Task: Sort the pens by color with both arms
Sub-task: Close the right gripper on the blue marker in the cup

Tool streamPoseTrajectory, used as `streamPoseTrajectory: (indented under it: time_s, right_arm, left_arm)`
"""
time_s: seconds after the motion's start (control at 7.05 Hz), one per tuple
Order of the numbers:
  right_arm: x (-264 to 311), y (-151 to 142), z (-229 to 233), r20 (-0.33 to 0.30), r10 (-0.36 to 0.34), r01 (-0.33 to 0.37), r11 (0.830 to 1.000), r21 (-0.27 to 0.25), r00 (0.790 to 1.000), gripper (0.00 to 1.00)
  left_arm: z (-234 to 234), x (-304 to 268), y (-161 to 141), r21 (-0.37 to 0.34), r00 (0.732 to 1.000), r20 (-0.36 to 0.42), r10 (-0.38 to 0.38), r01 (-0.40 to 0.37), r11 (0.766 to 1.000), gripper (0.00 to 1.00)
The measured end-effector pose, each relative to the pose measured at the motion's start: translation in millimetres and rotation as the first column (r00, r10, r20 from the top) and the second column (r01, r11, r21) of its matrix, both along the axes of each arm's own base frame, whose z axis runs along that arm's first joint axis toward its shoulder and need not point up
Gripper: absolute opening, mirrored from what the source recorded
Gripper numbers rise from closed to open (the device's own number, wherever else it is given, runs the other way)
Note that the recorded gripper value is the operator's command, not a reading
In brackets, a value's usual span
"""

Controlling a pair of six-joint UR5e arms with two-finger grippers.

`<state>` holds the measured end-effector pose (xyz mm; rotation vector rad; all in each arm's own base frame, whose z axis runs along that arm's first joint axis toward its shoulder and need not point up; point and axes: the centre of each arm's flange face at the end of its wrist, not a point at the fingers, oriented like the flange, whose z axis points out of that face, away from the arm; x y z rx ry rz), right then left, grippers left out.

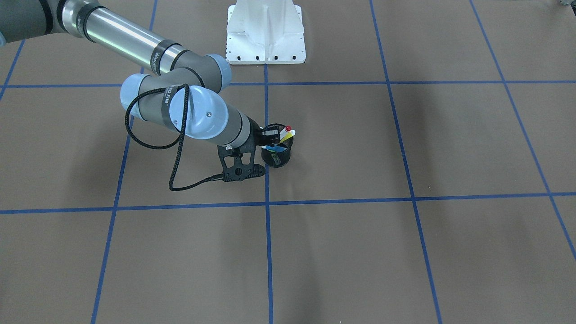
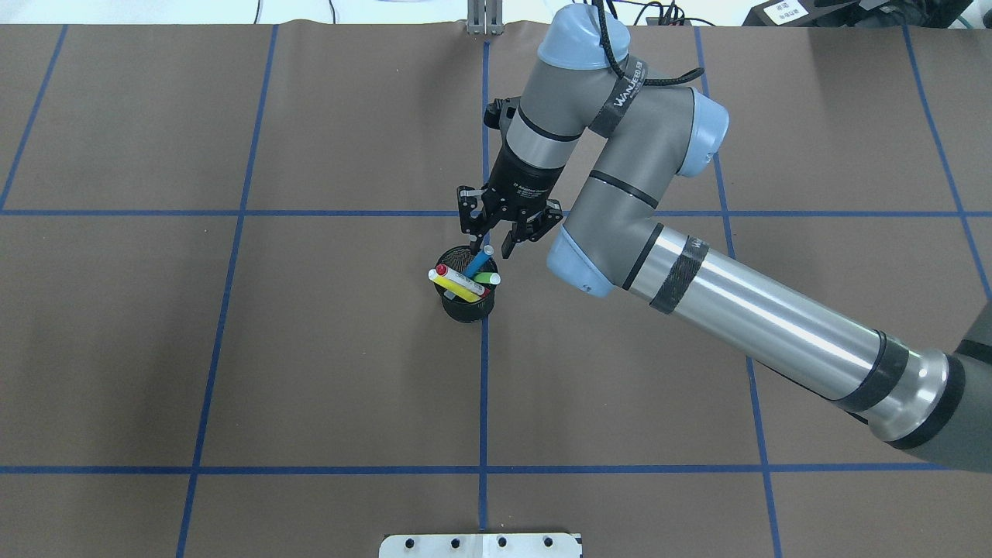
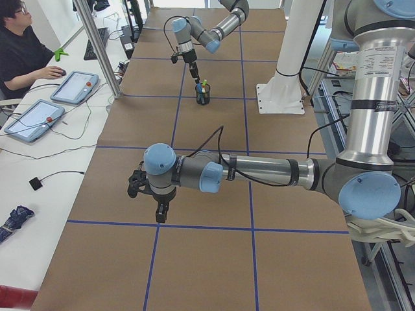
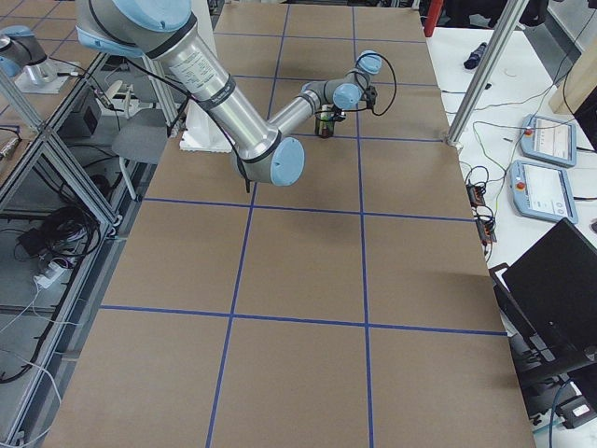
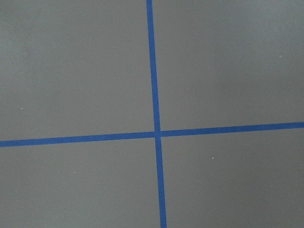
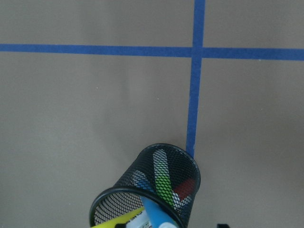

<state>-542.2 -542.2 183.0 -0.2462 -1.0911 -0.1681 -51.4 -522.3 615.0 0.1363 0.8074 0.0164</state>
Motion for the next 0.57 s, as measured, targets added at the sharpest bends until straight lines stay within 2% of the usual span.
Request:
streamPoseTrajectory:
  time_s: [0.57]
  right_arm:
    - [-8.2,-1.8,7.6,0.012,-0.002,0.002,1.000,0.010,1.000,0.45]
  left_arm:
    - [-0.8,-0.4,-0.4,0.001,1.000,0.000,-0.001,0.001,1.000,1.00]
